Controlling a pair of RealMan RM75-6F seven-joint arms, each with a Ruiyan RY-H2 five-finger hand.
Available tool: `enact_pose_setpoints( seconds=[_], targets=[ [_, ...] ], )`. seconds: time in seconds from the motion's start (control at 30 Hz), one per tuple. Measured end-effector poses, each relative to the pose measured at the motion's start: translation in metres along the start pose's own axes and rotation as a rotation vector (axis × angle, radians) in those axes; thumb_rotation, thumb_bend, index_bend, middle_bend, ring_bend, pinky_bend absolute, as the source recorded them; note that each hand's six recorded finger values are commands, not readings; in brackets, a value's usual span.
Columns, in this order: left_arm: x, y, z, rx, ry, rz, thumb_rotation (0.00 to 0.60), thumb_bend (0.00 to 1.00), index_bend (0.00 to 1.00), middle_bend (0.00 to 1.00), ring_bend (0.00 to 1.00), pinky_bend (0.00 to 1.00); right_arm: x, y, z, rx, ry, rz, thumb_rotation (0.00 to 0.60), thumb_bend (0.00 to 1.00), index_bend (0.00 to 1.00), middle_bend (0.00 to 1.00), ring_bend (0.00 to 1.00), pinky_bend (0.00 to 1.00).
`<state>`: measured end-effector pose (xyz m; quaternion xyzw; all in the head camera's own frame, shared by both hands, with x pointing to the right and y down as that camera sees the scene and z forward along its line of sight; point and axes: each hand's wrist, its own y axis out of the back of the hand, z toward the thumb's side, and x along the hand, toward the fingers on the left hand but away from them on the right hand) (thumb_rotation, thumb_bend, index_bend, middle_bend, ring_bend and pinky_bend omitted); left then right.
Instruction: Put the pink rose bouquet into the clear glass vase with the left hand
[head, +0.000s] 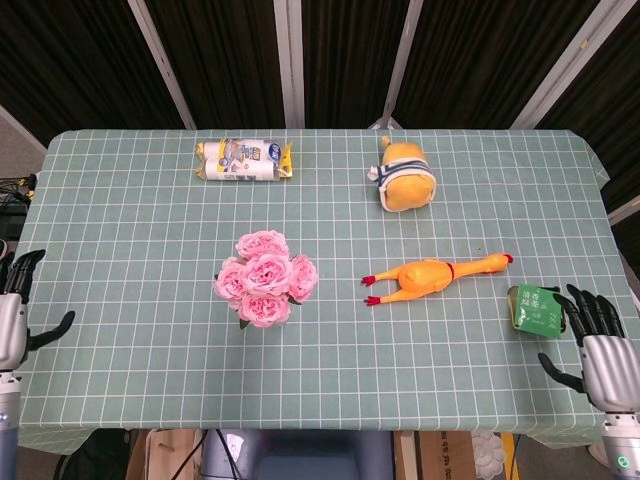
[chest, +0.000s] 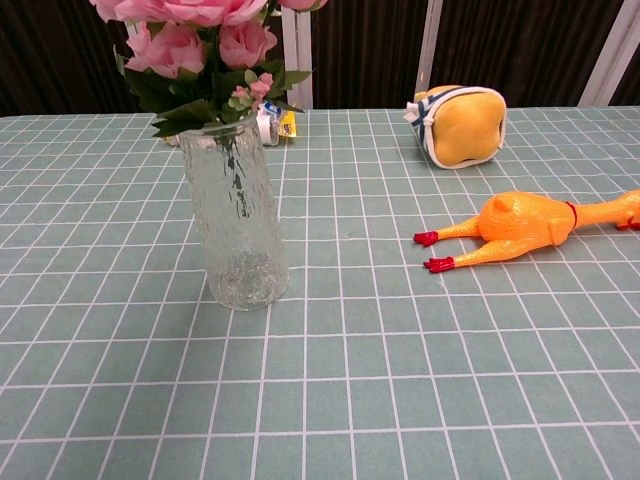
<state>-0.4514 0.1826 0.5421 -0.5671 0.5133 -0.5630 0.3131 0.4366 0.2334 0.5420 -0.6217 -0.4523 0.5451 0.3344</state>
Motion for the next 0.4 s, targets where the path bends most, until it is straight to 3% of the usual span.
enact_pose_setpoints(
  seconds=[0.17,0.4],
  targets=[
    [-0.0002,-0.0075,-0.0122,0.018,0.025,-0.025,0.6,0.31,0.12,0.1,0.0,0.08,-0.0007,-0.0035,0.0031,0.013,0.012,0.01,0.6,0.27,0.15,0.07,0.03,0.0],
    [-0.002,-0.0045,-0.0116,0.002,0.007,-0.004,0.6,0.31,0.12,0.1,0.0,0.08,-0.0016,-0.0048,0.0092,0.017,0.028,0.007,0.6,0.27,0.15,0.07,0.03,0.0]
  ],
)
